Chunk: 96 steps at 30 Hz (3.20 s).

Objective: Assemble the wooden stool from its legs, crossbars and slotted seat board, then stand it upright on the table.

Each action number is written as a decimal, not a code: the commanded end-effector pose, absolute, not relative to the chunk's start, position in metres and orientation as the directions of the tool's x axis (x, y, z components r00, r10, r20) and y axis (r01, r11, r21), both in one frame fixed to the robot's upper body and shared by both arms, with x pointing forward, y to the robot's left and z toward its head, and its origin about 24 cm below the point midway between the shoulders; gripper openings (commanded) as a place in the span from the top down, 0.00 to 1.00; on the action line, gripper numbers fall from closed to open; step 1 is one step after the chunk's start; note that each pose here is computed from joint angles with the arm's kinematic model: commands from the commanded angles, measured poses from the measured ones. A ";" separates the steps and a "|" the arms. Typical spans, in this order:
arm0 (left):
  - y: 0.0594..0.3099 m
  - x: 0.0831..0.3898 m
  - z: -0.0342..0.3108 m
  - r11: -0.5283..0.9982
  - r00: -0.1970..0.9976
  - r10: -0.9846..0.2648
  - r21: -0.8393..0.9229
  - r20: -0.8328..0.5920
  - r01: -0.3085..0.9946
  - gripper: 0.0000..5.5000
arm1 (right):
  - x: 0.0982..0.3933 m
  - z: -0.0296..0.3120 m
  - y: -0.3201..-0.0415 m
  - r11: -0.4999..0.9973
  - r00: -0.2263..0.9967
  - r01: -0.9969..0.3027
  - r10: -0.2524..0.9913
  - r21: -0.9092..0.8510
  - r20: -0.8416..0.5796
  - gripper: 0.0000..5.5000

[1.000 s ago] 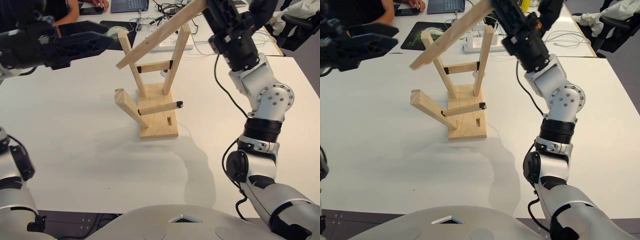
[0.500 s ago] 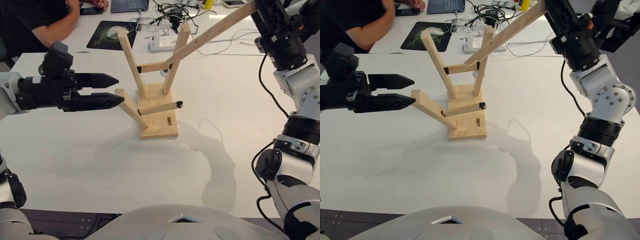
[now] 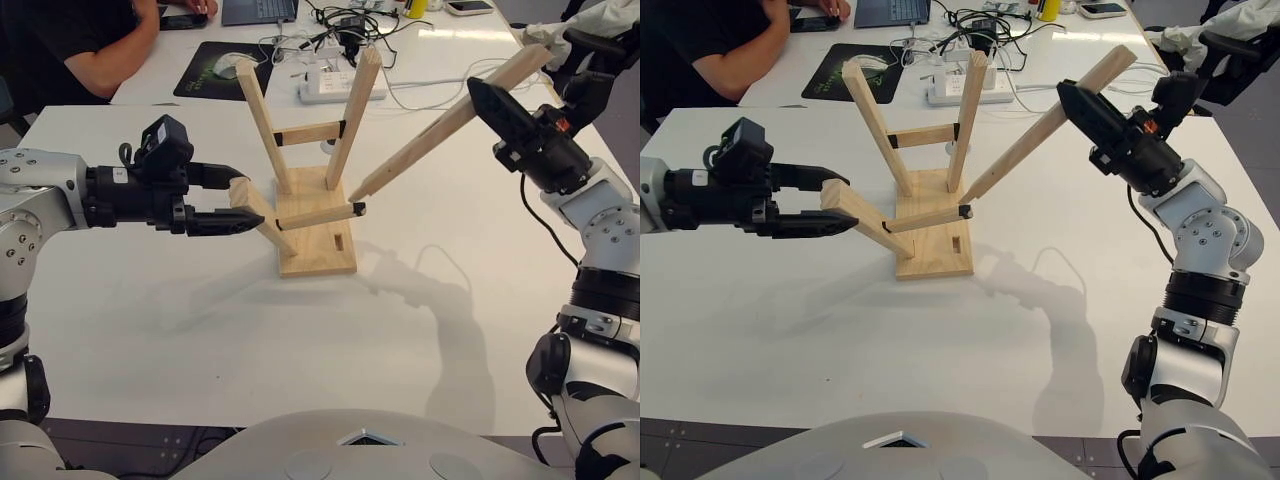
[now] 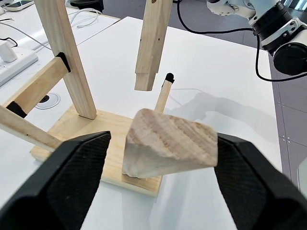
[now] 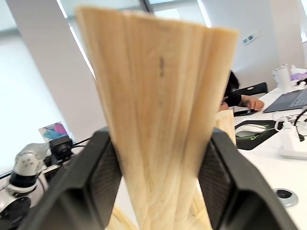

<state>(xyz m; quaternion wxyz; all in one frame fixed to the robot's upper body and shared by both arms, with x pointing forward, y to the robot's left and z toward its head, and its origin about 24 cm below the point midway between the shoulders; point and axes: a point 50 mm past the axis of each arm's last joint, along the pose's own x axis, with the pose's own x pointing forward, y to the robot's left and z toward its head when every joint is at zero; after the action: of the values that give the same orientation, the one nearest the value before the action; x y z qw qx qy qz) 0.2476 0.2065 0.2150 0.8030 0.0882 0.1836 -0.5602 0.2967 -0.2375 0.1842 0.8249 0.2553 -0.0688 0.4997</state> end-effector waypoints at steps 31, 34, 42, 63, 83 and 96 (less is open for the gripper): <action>0.210 0.263 0.224 0.304 0.246 -0.858 -0.059 -0.450 0.951 0.33 | 0.312 0.154 -0.189 0.179 0.181 -0.983 0.981 0.043 0.070 0.62; 0.209 0.263 0.224 0.295 0.236 -0.861 -0.064 -0.449 0.953 0.33 | 0.313 0.154 -0.189 0.160 0.161 -0.987 0.985 0.024 0.053 0.62; 0.207 0.265 0.225 0.288 0.229 -0.863 -0.066 -0.451 0.955 0.33 | 0.317 0.166 -0.191 0.132 0.132 -0.991 0.990 0.014 0.049 0.62; 0.208 0.270 0.225 0.293 0.237 -0.861 -0.058 -0.451 0.954 0.33 | 0.317 0.182 -0.197 0.143 0.140 -0.985 0.990 -0.095 0.031 0.62; 0.260 0.294 0.230 0.497 0.514 -0.648 0.199 -0.562 0.845 0.33 | 0.304 0.174 -0.195 0.208 0.200 -0.975 0.974 -0.074 0.105 0.62; 0.253 0.285 0.213 0.487 0.464 -0.670 0.129 -0.580 0.864 0.33 | 0.297 0.155 -0.175 0.246 0.243 -0.969 0.947 0.008 0.208 0.62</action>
<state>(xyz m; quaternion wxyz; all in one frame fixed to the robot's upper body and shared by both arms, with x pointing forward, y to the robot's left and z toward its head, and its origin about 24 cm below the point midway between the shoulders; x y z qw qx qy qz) 0.2854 0.2528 0.2138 0.8285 0.2125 0.2337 -0.4625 0.2966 -0.1790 0.1556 0.7863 0.0621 -0.0696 0.6108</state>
